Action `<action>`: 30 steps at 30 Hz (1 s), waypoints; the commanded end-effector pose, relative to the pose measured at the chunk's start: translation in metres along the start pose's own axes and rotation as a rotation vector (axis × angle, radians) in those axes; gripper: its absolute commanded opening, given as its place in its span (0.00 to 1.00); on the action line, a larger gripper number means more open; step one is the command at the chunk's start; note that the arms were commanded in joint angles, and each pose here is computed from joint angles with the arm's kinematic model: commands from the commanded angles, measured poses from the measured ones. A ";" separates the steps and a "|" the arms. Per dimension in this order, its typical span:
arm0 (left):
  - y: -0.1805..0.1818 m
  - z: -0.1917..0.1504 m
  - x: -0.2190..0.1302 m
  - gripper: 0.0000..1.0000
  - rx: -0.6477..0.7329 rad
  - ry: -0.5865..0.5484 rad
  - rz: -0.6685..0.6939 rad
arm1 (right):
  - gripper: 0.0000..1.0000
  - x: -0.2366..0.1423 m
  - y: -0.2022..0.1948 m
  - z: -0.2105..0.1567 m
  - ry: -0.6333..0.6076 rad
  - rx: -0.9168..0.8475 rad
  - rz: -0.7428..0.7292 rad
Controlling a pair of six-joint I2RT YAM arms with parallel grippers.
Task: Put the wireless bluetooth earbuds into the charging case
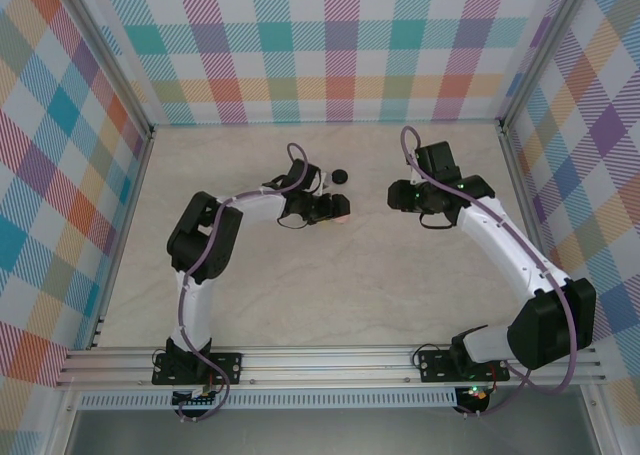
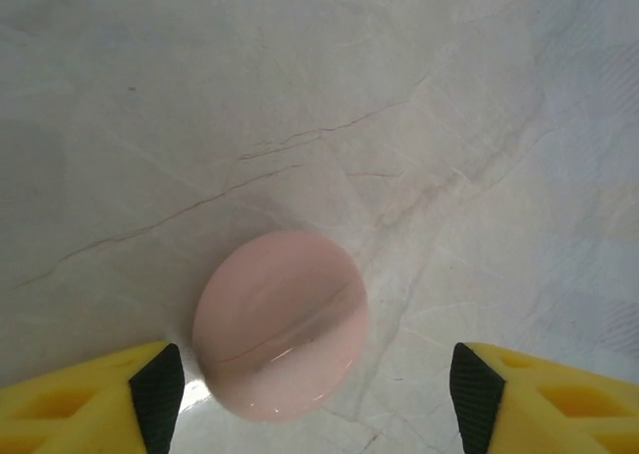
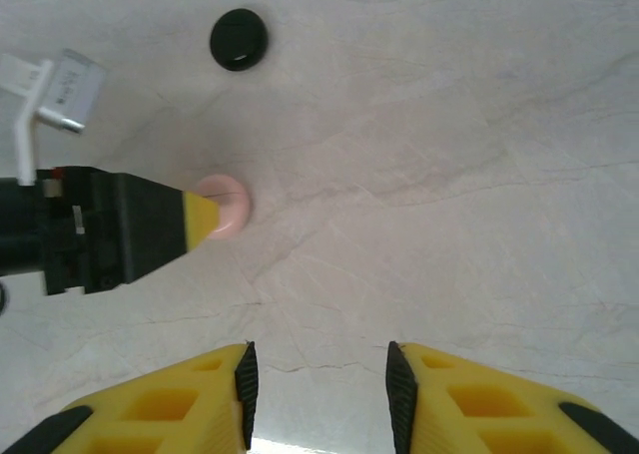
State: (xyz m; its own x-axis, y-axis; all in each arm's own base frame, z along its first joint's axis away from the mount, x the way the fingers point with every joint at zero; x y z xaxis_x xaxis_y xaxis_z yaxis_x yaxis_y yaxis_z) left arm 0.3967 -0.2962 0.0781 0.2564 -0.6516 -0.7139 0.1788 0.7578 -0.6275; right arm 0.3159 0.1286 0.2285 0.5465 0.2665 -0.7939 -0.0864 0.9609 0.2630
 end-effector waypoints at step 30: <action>0.125 -0.006 -0.245 1.00 0.160 -0.502 0.865 | 0.61 0.033 -0.157 -0.031 -0.271 0.081 -0.401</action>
State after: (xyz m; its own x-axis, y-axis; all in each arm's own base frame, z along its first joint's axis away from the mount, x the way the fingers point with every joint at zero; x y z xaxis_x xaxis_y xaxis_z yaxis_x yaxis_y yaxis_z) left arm 0.3436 -0.0627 0.1568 0.6431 0.0823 -0.7614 -0.0808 0.9960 0.0393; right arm 0.3085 -0.0133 0.1346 0.6425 -0.2388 -0.7281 0.2823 0.9571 -0.0647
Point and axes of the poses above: each hand's point on the last joint's axis, 136 mm out from that joint toward the fingers, its own x axis out along the fingers, its own y axis along the line the jaws close on, z = x × y, the point moved 4 cm from there along -x, back along the fingers, and after that the axes turned 1 degree about x, right-handed, at the moved point
